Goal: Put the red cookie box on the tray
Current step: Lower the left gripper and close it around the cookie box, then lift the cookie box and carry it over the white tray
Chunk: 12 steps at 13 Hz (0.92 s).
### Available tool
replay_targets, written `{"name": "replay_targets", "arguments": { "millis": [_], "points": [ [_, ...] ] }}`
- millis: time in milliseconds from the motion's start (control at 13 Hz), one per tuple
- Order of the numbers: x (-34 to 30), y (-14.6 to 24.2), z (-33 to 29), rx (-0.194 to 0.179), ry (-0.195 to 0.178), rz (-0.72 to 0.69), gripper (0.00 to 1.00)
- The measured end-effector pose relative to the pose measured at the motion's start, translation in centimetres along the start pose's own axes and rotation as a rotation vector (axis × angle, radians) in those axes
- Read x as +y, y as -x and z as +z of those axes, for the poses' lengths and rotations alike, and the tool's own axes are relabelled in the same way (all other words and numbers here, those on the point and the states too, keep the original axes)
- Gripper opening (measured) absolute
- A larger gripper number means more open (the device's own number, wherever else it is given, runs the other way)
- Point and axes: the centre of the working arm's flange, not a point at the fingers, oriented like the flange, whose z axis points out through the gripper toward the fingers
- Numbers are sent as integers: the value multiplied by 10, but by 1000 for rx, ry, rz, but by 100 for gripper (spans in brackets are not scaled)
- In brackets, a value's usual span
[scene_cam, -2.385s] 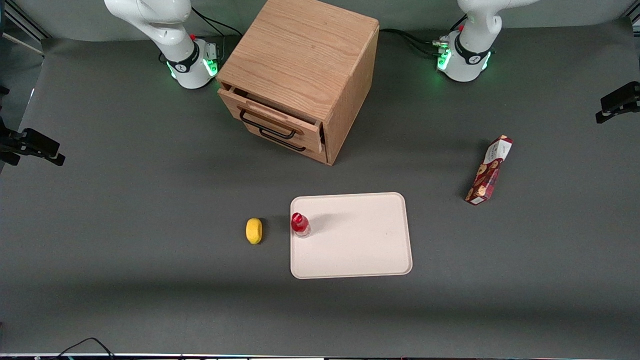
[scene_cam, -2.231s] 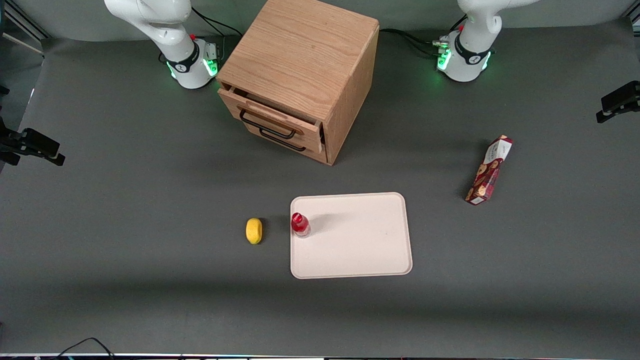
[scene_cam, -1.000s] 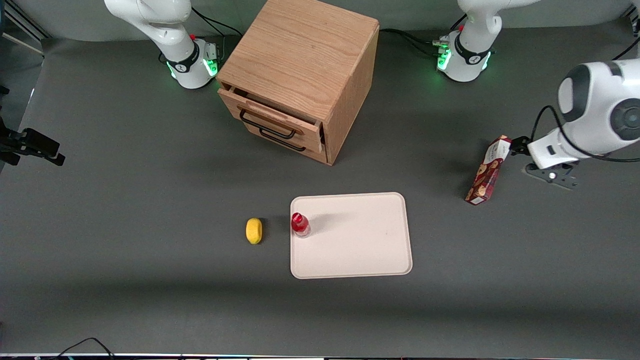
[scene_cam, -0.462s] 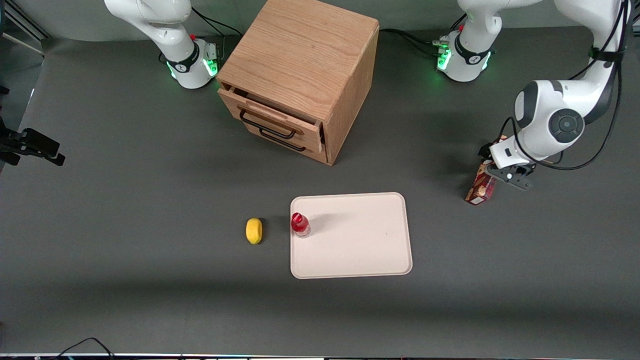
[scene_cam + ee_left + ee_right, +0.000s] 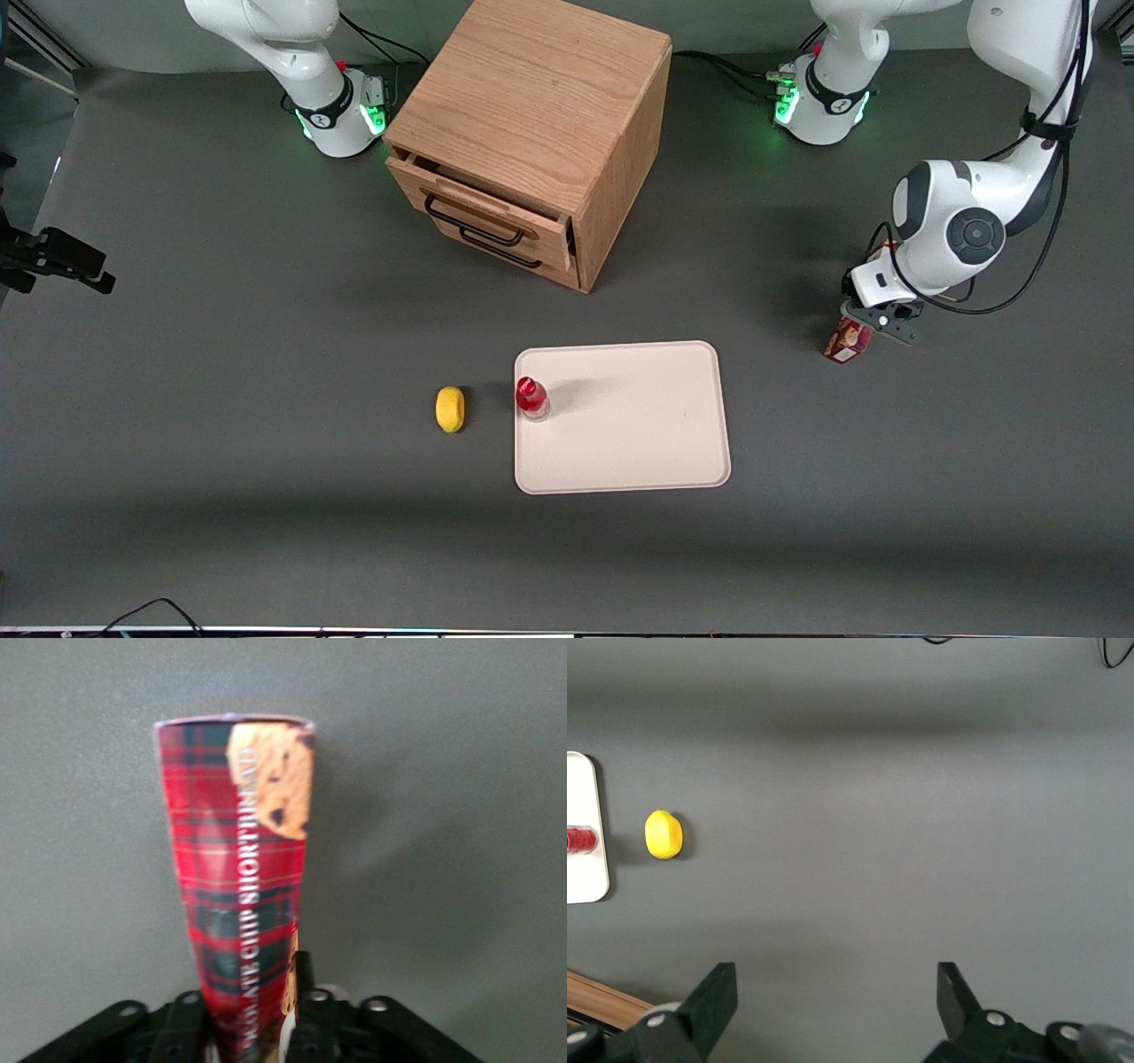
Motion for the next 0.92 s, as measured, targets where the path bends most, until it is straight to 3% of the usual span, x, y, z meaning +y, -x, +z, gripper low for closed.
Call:
{"name": "replay_targets", "arguments": {
  "millis": [154,462,692,923],
  "points": [
    [-1,1,0,0,0,-4,8],
    [-10,-4,-23,-10,0,-20,6],
    [-19,-28,-101,-32,28,-76,6],
    [11,-73,-187,-14,32,-150,6]
  ]
}}
